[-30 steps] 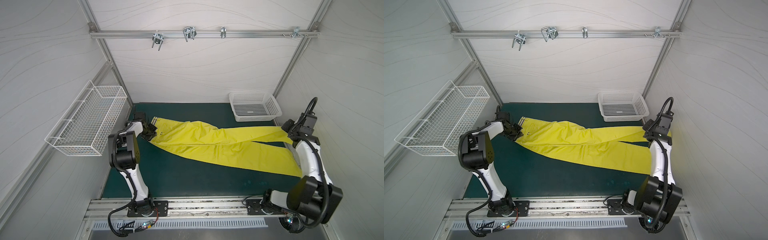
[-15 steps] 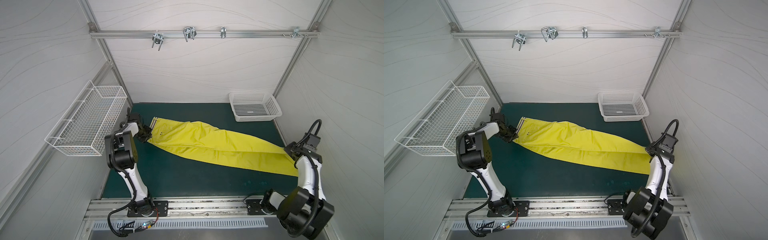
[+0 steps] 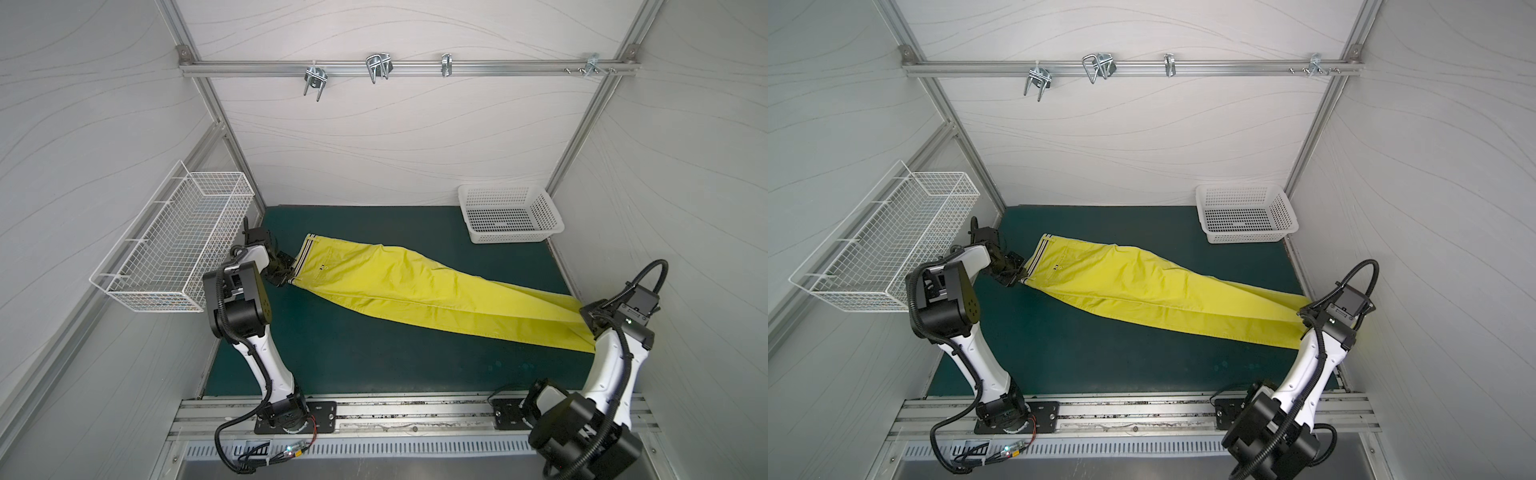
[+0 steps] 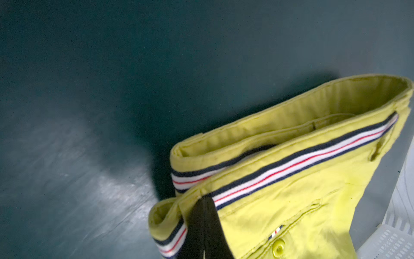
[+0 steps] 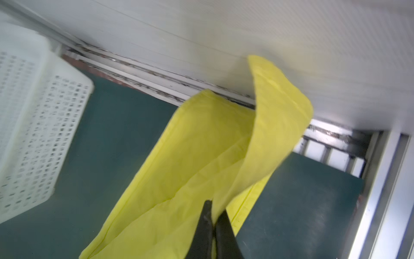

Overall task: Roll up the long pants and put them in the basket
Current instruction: Fold the long pant at the center of the board, then move the long pant to the center of the board.

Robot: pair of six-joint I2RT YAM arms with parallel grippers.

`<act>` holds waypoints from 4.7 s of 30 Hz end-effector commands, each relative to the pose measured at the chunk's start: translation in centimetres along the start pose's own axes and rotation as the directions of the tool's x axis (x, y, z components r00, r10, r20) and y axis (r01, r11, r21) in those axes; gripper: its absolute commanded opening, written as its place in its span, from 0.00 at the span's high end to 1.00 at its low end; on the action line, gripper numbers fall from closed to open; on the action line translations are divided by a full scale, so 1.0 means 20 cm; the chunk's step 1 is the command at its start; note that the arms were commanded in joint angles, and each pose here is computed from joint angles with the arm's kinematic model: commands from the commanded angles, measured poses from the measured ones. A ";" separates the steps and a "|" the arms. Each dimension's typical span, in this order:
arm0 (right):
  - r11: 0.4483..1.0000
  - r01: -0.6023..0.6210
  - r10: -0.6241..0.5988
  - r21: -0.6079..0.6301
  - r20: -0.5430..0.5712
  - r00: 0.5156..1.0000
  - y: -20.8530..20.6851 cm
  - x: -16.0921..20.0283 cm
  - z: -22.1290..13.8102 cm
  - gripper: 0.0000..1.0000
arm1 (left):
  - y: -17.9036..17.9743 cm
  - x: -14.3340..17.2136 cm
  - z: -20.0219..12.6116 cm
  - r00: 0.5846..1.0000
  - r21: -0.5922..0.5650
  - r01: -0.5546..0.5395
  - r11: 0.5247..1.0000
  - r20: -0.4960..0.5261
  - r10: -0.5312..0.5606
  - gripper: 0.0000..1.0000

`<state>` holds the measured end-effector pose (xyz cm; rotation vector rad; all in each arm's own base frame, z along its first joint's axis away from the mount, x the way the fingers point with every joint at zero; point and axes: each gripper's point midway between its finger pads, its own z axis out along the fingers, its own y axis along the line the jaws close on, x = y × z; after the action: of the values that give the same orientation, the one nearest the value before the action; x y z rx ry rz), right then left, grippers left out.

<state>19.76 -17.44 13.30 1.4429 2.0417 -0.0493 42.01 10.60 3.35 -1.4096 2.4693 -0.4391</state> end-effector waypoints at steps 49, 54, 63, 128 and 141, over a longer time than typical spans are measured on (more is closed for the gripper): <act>0.983 -0.090 0.086 -0.161 -0.036 0.996 0.03 -0.06 0.15 1.00 | 0.13 -0.09 -0.01 0.998 -0.056 0.053 0.997 0.028 -0.051 1.00; 0.979 -0.150 0.138 -0.137 -0.098 0.986 -0.02 0.01 0.20 0.52 | 0.14 -0.09 -0.01 0.998 -0.051 0.057 0.997 0.024 -0.056 1.00; 0.930 0.064 -0.060 -0.363 0.024 0.998 0.34 -0.05 0.02 0.33 | 0.10 -0.09 -0.02 0.998 -0.004 0.048 0.999 0.036 -0.047 1.00; 0.829 0.051 -0.157 -0.557 -0.146 0.977 0.71 0.09 -0.10 1.00 | -0.18 0.13 -0.02 0.991 0.041 -0.131 0.991 0.031 0.130 1.00; 0.533 0.611 -0.760 -0.585 -0.014 0.649 1.11 0.81 -0.18 1.00 | -0.59 0.79 -0.19 0.921 0.135 -0.385 0.913 0.001 0.389 1.00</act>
<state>34.65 4.91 16.94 0.3521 2.3574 0.5080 42.71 -7.69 8.03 -0.8216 2.6415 -0.5207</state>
